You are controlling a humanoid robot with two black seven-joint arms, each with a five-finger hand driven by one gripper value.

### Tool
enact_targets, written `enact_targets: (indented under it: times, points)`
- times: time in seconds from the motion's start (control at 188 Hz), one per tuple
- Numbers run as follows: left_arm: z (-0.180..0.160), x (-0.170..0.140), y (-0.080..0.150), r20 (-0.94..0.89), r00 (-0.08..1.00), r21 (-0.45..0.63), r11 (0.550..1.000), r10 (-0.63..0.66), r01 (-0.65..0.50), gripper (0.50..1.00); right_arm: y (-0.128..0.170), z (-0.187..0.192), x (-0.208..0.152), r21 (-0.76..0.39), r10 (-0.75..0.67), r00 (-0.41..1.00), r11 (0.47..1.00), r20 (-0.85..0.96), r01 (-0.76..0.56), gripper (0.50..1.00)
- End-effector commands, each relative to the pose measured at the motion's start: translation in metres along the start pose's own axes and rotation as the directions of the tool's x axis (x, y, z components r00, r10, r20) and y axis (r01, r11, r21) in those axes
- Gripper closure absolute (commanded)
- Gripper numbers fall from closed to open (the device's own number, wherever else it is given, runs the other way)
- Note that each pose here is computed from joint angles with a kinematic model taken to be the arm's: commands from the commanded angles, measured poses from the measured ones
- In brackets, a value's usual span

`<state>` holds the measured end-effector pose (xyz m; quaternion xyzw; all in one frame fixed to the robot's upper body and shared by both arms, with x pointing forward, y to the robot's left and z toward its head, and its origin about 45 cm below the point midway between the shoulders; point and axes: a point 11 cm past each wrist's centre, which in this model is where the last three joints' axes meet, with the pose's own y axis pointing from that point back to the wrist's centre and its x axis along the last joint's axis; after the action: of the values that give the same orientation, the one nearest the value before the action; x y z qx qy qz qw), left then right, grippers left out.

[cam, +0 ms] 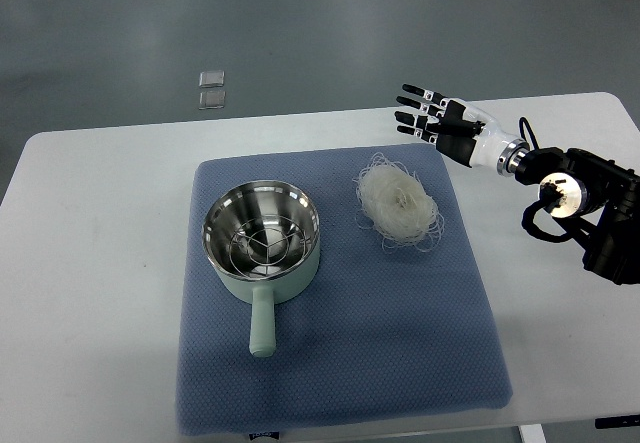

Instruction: Put vermicelli into pot with right hand

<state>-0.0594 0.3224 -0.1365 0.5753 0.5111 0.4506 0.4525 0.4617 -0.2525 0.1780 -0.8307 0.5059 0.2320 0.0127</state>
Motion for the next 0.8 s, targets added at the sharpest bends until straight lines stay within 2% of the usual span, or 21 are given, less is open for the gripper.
enact_targets:
  times: [0.0, 0.632, 0.797]
  points:
    - [0.000, -0.001, 0.000, 0.002, 1.000, 0.000, 1.000, -0.001, 0.001, 0.500, 0.000, -0.002, 0.001, 0.005, 0.000, 1.000, 1.000, 0.001, 0.000, 0.572]
    - [0.000, 0.003, 0.000, 0.003, 1.000, 0.001, 1.000, 0.014, -0.014, 0.500, 0.002, -0.006, 0.002, 0.012, -0.016, 1.000, 1.000, -0.008, 0.016, 0.572]
    - [0.000, 0.002, 0.000, 0.001, 1.000, 0.001, 1.000, 0.013, -0.013, 0.500, -0.002, -0.022, -0.007, -0.013, -0.074, 0.986, 0.997, -0.148, 0.073, 0.572]
